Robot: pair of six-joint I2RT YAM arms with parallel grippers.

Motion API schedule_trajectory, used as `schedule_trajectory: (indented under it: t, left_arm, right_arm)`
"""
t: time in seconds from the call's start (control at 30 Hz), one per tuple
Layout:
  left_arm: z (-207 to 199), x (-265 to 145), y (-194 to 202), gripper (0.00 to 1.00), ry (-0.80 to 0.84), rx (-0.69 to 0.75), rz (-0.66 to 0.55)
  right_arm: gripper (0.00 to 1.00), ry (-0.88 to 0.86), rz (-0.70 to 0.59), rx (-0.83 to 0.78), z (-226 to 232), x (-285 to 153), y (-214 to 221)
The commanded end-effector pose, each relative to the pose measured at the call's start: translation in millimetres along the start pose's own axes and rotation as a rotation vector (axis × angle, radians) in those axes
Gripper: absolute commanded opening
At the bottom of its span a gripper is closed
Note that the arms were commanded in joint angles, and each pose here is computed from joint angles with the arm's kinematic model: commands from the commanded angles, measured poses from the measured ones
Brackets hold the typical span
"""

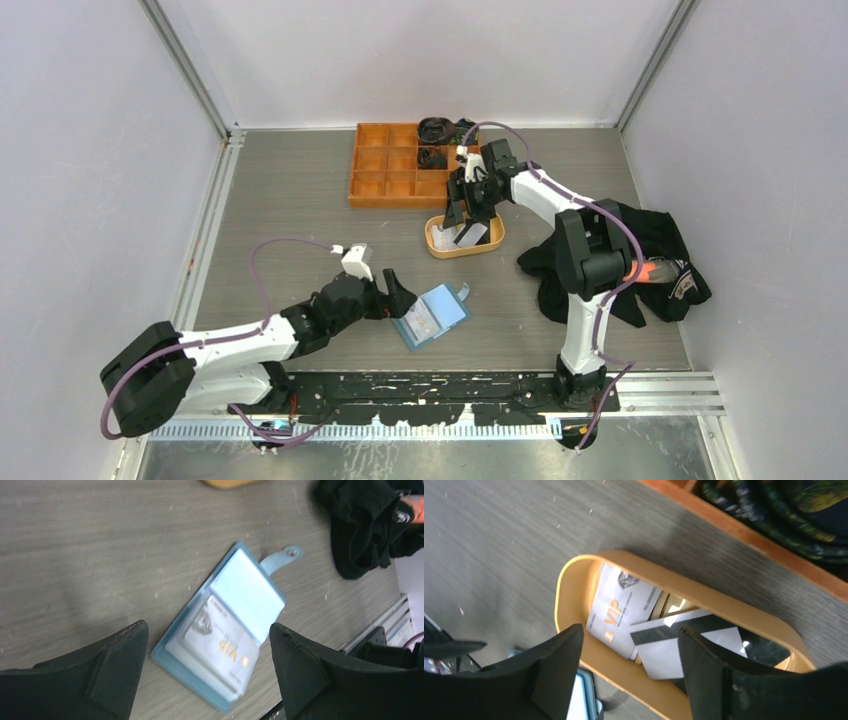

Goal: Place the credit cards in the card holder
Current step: Pick up the credit card from the storage box.

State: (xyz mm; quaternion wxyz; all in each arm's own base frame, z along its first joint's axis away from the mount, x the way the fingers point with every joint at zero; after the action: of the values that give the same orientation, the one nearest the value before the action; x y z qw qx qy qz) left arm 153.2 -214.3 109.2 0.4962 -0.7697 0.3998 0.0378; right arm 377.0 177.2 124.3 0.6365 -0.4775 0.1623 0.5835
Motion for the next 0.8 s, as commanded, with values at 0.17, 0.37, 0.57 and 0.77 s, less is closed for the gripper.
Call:
schedule_trajectory:
  t: [0.17,0.37,0.57,0.77]
  left_arm:
    - [-16,34,-67,0.77,0.013,-0.048,-0.211]
    - [-3,58,-81,0.61,-0.056,-0.109,-0.219]
    - [7,93,-87,0.41,-0.140,-0.172,-0.152]
    - [9,112,-87,0.40,-0.165,-0.178,-0.136]
  right_arm:
    - [0.61,0.045,-0.087,0.119,0,20,-25]
    - [0.55,0.045,-0.073,0.171,2,27,-16]
    - [0.55,0.091,-0.064,0.209,0,33,-9]
    - [0.55,0.140,-0.116,0.242,-4,31,-3]
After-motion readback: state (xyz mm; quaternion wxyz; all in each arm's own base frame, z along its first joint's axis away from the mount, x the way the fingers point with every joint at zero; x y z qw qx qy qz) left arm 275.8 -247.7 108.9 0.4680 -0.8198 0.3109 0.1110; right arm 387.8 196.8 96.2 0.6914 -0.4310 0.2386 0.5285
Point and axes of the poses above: each gripper's point midway between its finger pads, its own x axis out along the fingers, its own z axis along the line the jaws close on, y = z × x, the point moved 7 cm from there along -x, back along the fingers, and after that the axes turned 6 degrees about x, right-handed, at the moved point
